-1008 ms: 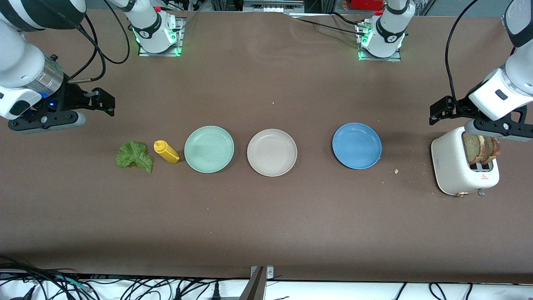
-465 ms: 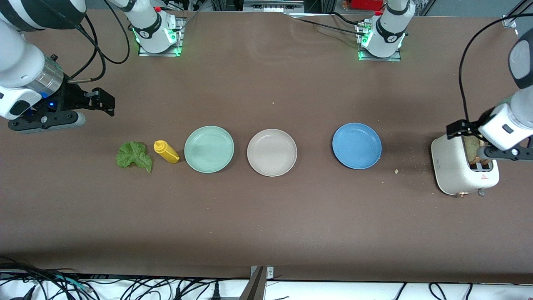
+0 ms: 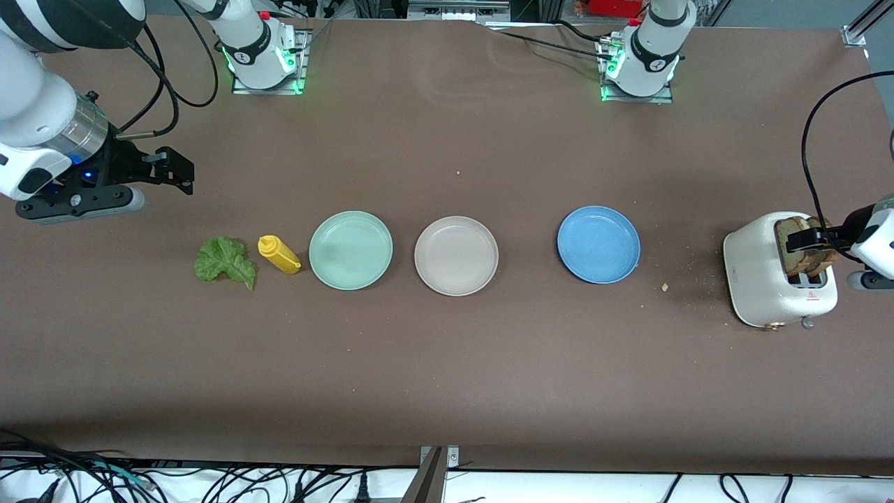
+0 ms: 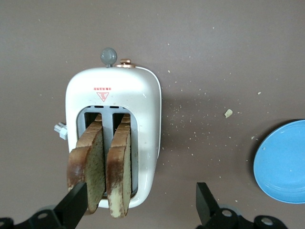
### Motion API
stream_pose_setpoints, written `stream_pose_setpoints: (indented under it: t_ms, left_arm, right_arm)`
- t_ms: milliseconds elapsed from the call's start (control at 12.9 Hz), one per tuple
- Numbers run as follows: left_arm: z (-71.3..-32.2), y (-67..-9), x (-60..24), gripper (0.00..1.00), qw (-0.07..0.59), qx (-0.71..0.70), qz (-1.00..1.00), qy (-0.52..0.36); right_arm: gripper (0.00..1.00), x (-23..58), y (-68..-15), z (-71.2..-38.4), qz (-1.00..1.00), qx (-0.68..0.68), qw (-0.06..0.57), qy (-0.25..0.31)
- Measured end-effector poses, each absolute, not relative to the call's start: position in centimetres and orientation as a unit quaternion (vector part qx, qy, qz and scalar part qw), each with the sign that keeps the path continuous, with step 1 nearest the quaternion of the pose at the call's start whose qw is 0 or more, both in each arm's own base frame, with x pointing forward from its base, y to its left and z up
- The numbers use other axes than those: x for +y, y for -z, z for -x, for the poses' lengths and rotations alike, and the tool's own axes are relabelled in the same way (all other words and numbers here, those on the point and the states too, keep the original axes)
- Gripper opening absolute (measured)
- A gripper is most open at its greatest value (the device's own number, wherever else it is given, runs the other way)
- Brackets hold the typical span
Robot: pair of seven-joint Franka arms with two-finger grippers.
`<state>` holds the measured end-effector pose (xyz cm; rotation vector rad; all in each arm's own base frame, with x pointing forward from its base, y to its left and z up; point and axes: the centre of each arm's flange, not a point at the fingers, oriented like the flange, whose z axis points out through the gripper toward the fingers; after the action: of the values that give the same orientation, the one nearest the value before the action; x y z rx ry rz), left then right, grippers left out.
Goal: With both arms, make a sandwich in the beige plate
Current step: 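Lower the left gripper onto a bread slice in the toaster and grasp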
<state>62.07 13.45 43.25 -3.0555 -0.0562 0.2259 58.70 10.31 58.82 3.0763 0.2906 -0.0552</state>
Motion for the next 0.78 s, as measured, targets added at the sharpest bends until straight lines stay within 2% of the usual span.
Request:
stream_pose_setpoints:
  t_ms: [776]
  left_arm:
    - [-58.2,-37.5,16.2,0.98,0.034,-0.018,0.997,-0.063]
  right_arm:
    - [1.00,10.1,-58.8,-58.7,-0.995,0.092,0.026,0.018]
